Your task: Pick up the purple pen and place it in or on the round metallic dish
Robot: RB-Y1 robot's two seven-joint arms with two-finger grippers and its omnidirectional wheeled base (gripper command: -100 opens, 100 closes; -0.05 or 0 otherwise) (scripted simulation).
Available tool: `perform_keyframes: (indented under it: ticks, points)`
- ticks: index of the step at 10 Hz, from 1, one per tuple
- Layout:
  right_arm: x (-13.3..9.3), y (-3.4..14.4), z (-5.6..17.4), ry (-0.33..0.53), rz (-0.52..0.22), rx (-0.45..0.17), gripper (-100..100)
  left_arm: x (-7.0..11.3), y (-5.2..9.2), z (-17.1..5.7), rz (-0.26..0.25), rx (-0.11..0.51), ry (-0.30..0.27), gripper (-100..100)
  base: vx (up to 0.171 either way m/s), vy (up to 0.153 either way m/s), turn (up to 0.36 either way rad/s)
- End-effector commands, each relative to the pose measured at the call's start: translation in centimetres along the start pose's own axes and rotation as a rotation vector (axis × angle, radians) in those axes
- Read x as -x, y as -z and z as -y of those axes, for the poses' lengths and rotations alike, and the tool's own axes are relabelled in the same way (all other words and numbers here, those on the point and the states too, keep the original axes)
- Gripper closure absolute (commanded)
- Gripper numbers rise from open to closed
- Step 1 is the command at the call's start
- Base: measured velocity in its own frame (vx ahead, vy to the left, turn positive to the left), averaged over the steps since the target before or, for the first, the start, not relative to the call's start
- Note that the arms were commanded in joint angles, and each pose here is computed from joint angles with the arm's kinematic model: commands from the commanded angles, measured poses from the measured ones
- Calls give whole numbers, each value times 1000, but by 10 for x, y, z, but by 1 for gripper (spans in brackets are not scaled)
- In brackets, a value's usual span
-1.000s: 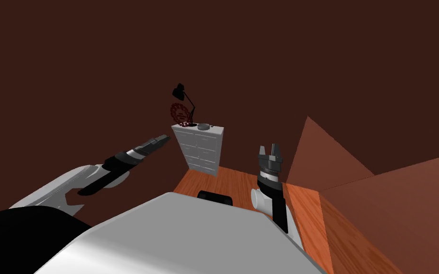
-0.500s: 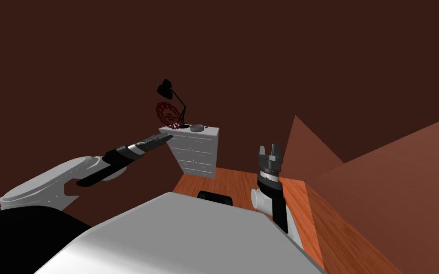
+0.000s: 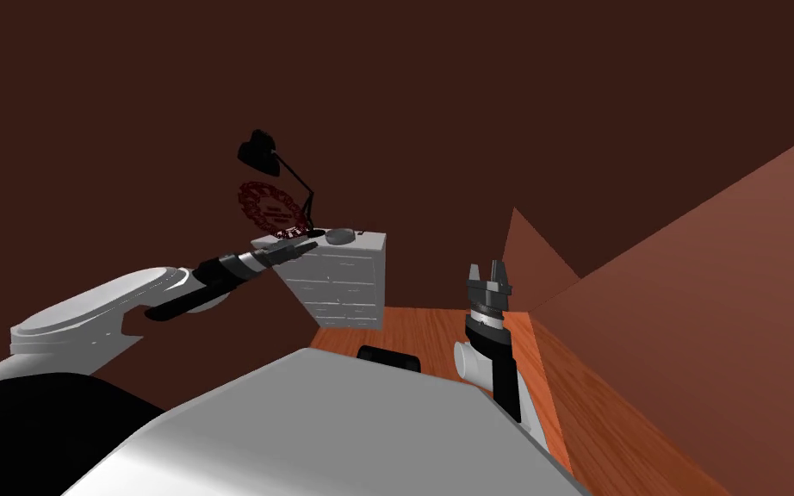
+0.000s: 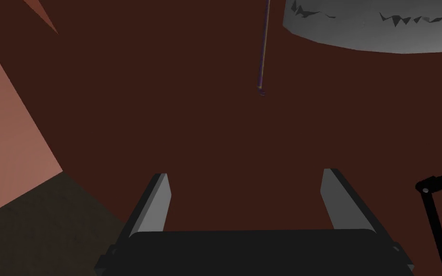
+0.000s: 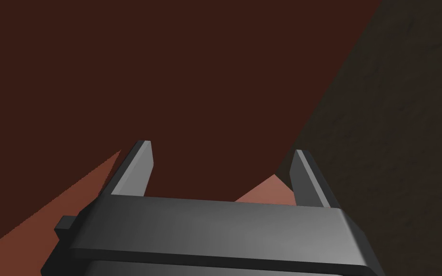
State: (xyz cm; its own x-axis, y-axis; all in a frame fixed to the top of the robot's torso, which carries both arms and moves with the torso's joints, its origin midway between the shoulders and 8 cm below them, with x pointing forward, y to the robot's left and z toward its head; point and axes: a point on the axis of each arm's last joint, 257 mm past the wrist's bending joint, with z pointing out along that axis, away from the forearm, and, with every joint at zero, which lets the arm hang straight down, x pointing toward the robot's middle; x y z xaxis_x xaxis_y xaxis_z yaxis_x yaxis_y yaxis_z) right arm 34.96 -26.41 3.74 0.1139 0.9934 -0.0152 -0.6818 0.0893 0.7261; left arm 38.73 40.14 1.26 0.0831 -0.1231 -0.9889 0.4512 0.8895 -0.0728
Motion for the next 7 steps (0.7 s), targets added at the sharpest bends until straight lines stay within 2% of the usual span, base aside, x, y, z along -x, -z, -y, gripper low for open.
perform_keyframes:
  ticks: [1,3,7]
  points:
    - [0,0,0,0,0,0,0,0,-7,0,-32,-15,-23,-100,156,35,-277]
    - [0,0,0,0,0,0,0,-1,-15,1,-71,-33,-47,-100,151,39,-212]
    - [0,0,0,0,0,0,0,-11,-25,1,-149,-55,-75,-100,106,42,-207]
